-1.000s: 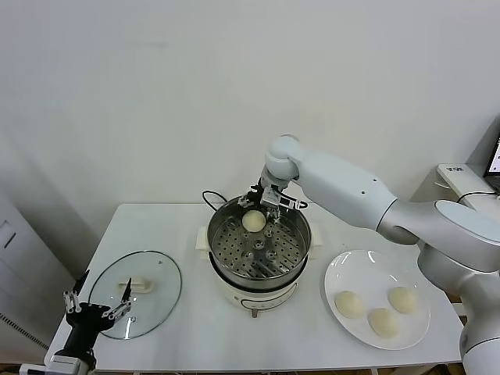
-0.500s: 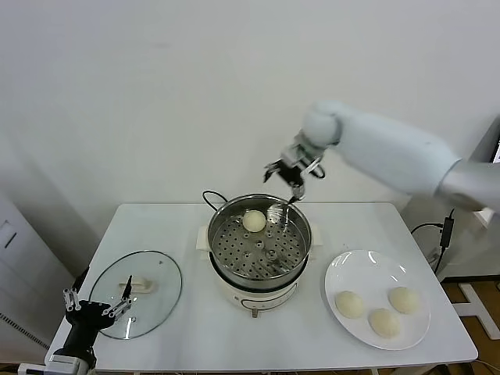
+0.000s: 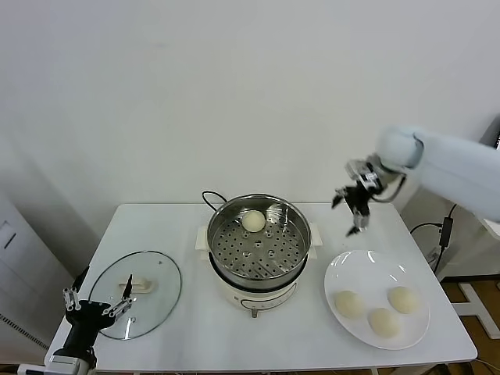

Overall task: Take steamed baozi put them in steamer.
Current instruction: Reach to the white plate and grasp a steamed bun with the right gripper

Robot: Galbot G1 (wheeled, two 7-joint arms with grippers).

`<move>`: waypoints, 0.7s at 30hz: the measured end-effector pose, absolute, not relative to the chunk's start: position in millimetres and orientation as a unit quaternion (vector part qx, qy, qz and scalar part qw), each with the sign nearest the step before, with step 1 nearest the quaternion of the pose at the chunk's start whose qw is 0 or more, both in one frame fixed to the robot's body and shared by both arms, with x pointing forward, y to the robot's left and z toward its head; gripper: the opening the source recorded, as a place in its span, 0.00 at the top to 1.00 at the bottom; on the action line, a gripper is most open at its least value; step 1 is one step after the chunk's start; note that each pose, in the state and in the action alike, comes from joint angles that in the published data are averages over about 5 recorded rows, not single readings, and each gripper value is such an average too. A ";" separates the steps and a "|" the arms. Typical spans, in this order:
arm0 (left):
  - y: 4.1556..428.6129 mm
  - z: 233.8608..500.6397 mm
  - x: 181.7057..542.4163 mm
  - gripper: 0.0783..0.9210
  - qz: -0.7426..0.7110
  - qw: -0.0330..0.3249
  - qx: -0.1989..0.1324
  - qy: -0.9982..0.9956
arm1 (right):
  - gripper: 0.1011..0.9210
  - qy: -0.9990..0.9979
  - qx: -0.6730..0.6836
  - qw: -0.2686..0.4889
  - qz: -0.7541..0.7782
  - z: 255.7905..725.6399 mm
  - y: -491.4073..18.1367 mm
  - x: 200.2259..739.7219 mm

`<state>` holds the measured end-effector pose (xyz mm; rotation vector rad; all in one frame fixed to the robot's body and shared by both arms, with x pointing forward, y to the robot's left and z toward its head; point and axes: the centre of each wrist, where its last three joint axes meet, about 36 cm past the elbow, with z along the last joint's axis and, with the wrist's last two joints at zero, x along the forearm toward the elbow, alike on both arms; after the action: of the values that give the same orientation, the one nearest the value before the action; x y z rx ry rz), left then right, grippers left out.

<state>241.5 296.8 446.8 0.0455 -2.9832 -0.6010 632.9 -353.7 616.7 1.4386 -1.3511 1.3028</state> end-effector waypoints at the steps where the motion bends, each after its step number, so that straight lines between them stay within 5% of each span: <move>1: 296.7 446.9 241.4 0.12 -0.197 0.049 0.015 -0.979 | 0.12 -0.528 0.564 0.382 0.507 608.1 -356.5 627.5; 21: 299.7 448.0 237.8 0.12 -0.205 0.054 0.019 -0.977 | 0.12 -0.517 0.574 0.415 0.481 488.6 -360.8 572.6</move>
<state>237.8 299.7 448.0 0.0562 -2.9687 -0.6243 572.6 -360.8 488.6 1.4433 -1.2981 1.2073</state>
